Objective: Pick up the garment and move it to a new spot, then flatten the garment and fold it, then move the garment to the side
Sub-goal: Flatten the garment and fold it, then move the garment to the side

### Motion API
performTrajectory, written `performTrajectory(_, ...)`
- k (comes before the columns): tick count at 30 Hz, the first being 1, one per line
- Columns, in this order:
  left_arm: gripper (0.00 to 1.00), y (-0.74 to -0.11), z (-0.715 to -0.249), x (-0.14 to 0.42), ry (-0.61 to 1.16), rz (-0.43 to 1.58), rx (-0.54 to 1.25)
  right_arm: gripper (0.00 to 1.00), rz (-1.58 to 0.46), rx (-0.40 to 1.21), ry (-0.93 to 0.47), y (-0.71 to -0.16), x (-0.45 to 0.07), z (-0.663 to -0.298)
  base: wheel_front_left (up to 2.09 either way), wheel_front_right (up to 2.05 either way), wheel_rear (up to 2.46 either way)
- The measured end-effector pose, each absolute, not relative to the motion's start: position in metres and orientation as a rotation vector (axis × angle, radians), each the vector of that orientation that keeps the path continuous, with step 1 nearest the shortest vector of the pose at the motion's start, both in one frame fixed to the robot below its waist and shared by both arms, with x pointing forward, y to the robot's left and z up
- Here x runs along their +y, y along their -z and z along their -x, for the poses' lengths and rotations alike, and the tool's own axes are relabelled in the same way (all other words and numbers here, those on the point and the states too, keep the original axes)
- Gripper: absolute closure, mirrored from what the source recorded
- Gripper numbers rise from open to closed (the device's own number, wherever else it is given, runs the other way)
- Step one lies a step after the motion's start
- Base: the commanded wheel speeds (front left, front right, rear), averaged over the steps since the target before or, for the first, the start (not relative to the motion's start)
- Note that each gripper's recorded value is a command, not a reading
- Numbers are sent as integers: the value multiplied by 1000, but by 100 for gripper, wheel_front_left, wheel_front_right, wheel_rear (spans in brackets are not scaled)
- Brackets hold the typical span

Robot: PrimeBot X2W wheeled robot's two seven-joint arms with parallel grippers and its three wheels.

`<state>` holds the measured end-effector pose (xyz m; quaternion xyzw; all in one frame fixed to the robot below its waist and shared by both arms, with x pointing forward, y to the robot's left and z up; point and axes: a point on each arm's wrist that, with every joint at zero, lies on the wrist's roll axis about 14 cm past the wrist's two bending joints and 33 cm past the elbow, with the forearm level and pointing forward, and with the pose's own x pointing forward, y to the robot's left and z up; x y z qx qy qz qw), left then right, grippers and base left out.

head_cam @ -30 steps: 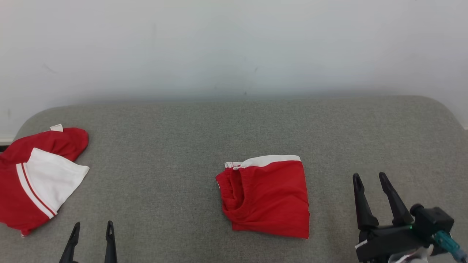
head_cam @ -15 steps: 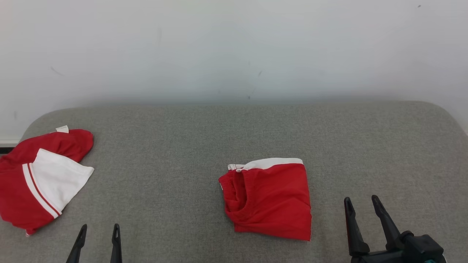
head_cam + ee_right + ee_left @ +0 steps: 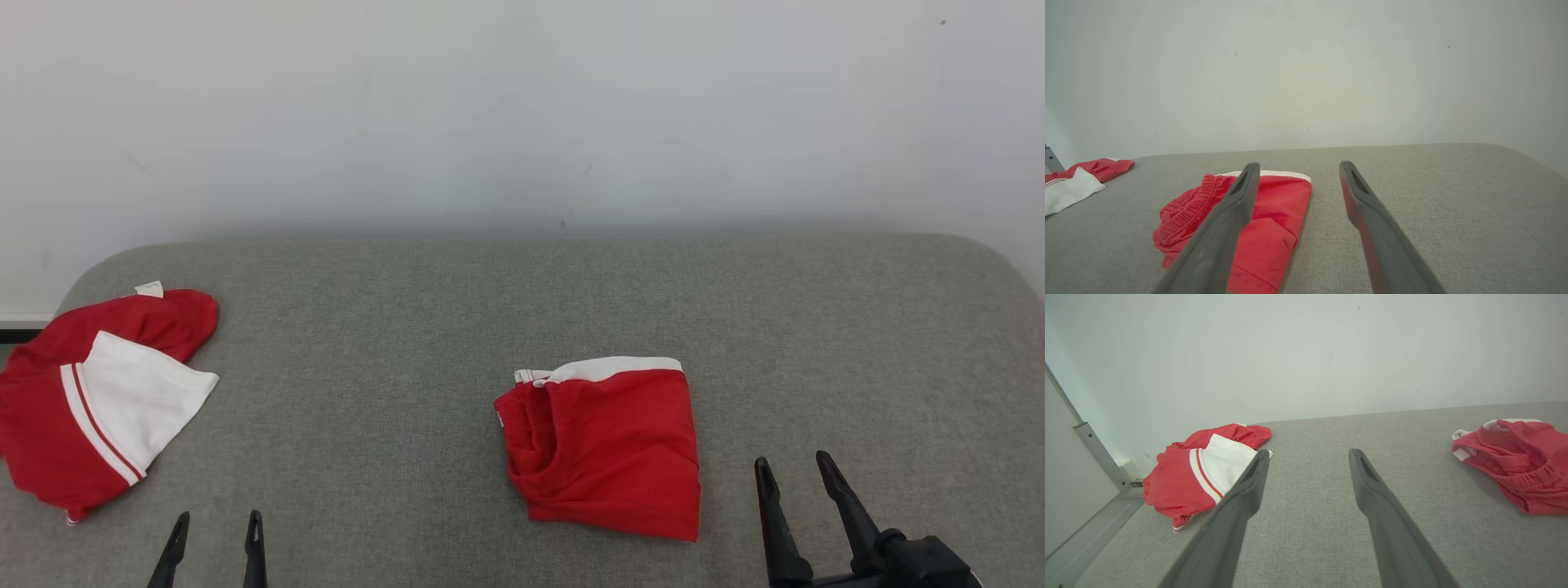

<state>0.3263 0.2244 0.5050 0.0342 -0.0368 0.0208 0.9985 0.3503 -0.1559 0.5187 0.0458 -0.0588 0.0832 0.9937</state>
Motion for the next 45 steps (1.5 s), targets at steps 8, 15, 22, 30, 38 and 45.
performTrajectory(8,0,-505,-325,229,-59,-74,-72,0,-83,-95,-167,-511,-155,-350,0,0,0)
performTrajectory(15,0,-504,-324,231,-65,-77,-69,0,-79,-86,-168,-509,-154,-350,0,0,0)
performTrajectory(22,0,-503,-324,231,-65,-77,-67,0,-78,-80,-168,-507,-154,-350,0,0,0)
performTrajectory(30,0,-503,-324,231,-66,-71,-67,0,-77,-73,-170,-504,-153,-351,0,0,0)
performTrajectory(38,0,-503,-323,232,-73,-72,-67,0,-77,-63,-166,-501,-154,-351,0,0,0)
performTrajectory(45,0,-502,-323,231,-74,-67,-62,0,-58,-36,-186,-495,-151,-363,0,0,0)
